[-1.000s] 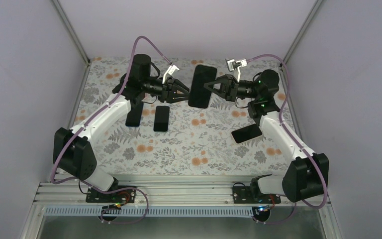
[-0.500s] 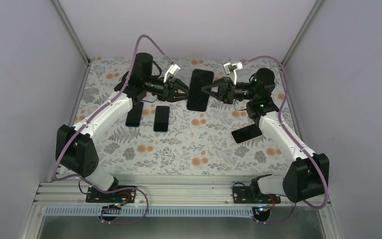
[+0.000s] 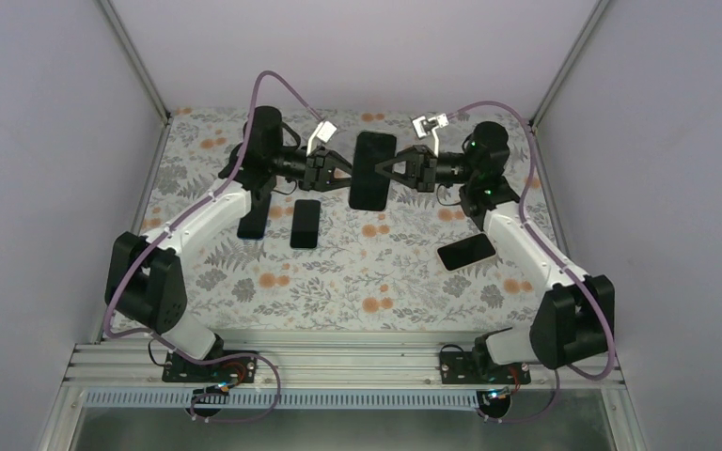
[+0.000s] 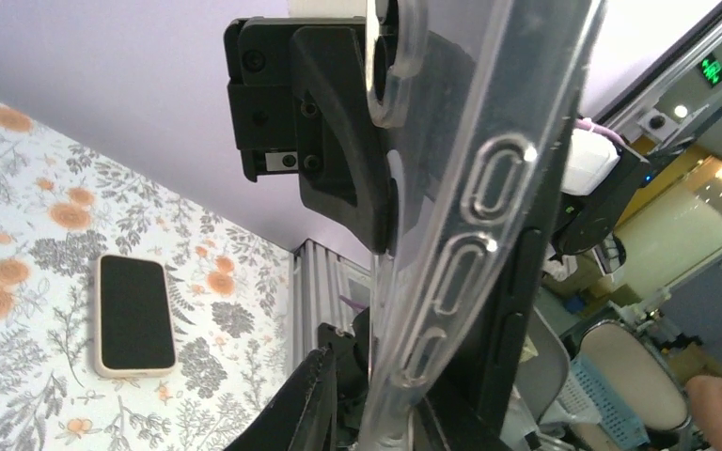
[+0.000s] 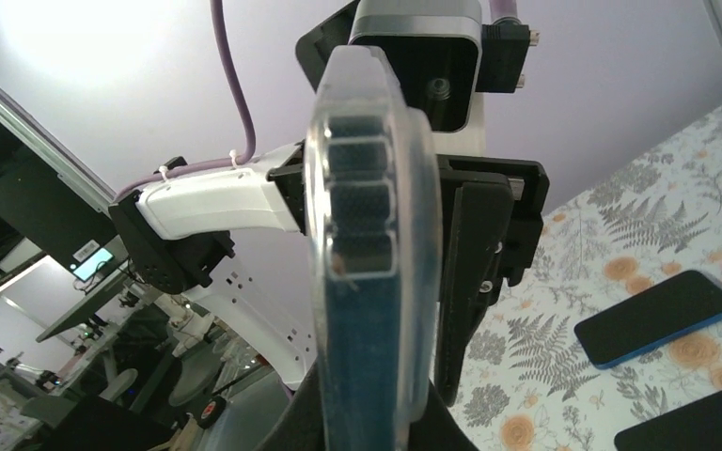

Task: Take the phone out of the phone case
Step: Remove the phone case from the phone.

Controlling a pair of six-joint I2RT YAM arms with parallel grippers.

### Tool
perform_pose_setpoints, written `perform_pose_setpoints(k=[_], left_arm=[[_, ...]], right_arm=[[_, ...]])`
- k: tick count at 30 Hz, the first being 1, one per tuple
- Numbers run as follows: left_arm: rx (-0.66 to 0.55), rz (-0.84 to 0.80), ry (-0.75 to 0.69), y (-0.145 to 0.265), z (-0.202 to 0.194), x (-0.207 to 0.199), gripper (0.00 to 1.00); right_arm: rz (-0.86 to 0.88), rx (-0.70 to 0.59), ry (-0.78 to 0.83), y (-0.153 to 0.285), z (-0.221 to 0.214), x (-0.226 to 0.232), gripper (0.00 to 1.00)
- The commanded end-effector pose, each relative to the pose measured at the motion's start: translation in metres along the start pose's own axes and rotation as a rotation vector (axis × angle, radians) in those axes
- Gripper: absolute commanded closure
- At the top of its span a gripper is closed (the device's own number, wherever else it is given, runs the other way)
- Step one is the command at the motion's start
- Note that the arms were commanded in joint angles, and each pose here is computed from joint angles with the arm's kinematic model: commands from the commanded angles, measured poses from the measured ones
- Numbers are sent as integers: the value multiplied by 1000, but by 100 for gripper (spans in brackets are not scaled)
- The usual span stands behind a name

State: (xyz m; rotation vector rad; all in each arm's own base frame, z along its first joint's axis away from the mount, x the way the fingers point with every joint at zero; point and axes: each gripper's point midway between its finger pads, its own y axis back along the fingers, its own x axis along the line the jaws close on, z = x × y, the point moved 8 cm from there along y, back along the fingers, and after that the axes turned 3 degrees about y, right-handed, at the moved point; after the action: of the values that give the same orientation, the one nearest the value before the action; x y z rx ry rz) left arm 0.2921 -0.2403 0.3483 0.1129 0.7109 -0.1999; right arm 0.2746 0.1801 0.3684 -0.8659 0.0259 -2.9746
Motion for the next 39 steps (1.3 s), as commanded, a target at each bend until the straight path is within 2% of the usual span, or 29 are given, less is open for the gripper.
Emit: perform_pose_setpoints(k=[1,5,12,22,26,29,30,39], left_arm=[[-68,-47,-77,-2,15,-25,84],[-72,-38,-30,-2,10,-15,92],[-138,31,109,11,4,12,98],[-193,139,272,23,-1,40,98],[-216,200,343,25,-1,51,98],[-235,248,401,26,0,59,98],[-242,268,423,27,0,61,98],[-302,439,596,32,-6,85,98]], right_arm=[[147,141,-114,-19,-19,-3,96],[104,115,-144,-15,-12,-15,96],[-2,51,-194,3,-2,-39,84],[-123,-20,-143,26,17,-43,57],[-198,-24,-48,29,28,-35,27],[-274,-30,35,32,33,-29,12],[-306,-35,58,33,34,-27,2],[-598,45,275,21,31,-31,2]])
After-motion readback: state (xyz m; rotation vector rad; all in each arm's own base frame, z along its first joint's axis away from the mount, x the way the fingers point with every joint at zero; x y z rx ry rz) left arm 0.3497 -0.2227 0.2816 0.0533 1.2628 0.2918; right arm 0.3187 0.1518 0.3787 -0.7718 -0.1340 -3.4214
